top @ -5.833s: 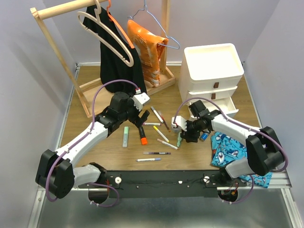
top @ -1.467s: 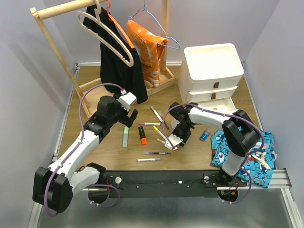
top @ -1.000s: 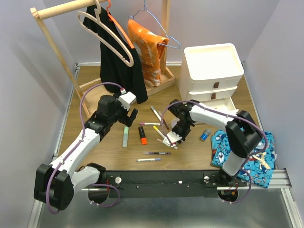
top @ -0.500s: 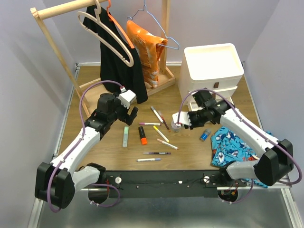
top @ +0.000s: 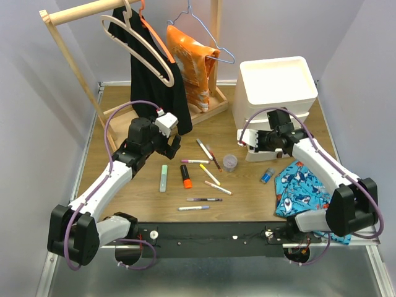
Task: Sort the stationery into containers
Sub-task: Place the stationery in the drawer, then close the drawer in the storage box.
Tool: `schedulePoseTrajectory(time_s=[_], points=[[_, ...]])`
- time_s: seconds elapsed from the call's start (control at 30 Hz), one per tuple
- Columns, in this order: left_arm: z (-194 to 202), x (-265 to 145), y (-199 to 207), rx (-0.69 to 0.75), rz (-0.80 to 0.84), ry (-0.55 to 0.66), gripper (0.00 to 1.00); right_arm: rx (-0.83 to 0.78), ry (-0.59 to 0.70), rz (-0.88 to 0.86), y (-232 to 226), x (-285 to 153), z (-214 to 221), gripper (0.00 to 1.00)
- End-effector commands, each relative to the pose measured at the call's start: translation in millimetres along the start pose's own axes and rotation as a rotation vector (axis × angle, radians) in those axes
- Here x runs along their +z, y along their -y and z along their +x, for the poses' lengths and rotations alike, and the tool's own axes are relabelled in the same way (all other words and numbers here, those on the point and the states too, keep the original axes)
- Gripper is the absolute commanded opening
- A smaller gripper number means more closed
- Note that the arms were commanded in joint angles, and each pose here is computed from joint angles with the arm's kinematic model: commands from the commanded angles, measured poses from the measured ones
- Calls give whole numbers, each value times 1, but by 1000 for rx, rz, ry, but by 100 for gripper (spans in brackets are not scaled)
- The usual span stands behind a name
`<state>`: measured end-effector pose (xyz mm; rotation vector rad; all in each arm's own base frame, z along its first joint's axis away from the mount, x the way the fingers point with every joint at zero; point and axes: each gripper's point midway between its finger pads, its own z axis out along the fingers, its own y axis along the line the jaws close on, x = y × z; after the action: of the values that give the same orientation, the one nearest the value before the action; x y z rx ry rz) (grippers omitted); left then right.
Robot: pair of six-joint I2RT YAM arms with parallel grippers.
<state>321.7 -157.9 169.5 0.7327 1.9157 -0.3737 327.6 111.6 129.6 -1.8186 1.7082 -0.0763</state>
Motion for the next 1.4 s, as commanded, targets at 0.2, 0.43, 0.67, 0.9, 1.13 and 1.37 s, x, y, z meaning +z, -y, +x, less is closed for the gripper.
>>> schedulePoseTrajectory(time_s=[0.2, 0.43, 0.67, 0.9, 1.13, 1.37], points=[[-19, -1, -1, 10, 2, 48, 99, -117, -116, 22, 28, 17, 50, 19], [-18, -1, -2, 16, -2, 47, 99, -84, -87, 51, 35, -3, 40, 48], [-16, -1, 1, 8, 5, 59, 99, 38, -91, -2, 6, -29, 41, 48], [-11, 0, 7, 5, 22, 56, 99, 161, -94, -167, -45, -34, 52, 1], [-7, 1, 13, 8, 33, 38, 99, 186, -117, -171, -56, -25, 63, 1], [-5, 5, 13, 6, 36, 28, 99, 192, -144, -142, -59, -10, 75, 1]])
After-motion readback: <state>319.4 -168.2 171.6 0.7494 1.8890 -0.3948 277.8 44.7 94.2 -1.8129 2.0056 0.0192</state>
